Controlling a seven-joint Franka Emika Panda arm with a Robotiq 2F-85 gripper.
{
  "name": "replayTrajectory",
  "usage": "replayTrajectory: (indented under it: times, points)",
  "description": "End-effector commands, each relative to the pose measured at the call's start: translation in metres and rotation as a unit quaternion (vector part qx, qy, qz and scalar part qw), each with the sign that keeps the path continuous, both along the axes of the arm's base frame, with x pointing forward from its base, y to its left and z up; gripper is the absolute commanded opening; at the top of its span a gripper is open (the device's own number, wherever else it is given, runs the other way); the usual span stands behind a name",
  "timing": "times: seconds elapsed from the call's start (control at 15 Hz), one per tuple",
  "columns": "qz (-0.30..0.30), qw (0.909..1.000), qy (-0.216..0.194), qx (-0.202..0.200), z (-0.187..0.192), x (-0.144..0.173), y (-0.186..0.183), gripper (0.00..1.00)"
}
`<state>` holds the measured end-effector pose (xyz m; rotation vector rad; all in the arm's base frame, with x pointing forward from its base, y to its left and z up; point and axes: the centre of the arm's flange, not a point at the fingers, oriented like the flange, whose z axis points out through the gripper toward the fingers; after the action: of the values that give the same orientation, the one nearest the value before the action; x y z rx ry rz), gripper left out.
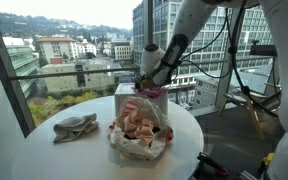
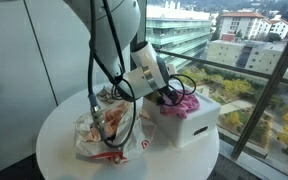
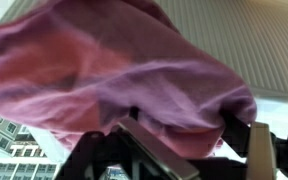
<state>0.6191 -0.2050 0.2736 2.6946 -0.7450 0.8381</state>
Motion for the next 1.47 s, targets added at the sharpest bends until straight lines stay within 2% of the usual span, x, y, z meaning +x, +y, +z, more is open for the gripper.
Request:
replayTrajectory:
  times: [0.0, 0.33, 0.53, 0.6, 0.87, 1.13, 1.4]
  points:
    - [0.012, 0.9998, 0.009, 0.010, 0.006, 0.015, -0.012, 0.51]
    - [0.021, 0.9996, -0.001, 0.016, 0.023, -0.011, -0.010, 0.13]
    - [0.013, 0.9997, -0.016, 0.012, 0.042, -0.031, -0.006, 0.11]
    - [0.010, 0.9996, -0.023, 0.011, 0.052, -0.042, -0.001, 0.15]
    - [0.017, 0.9980, -0.060, 0.005, 0.097, -0.090, 0.031, 0.14]
    - [0.068, 0.9953, -0.065, -0.021, 0.120, -0.145, 0.073, 0.14]
    - [0.131, 0.9863, -0.084, -0.055, 0.135, -0.206, 0.118, 0.14]
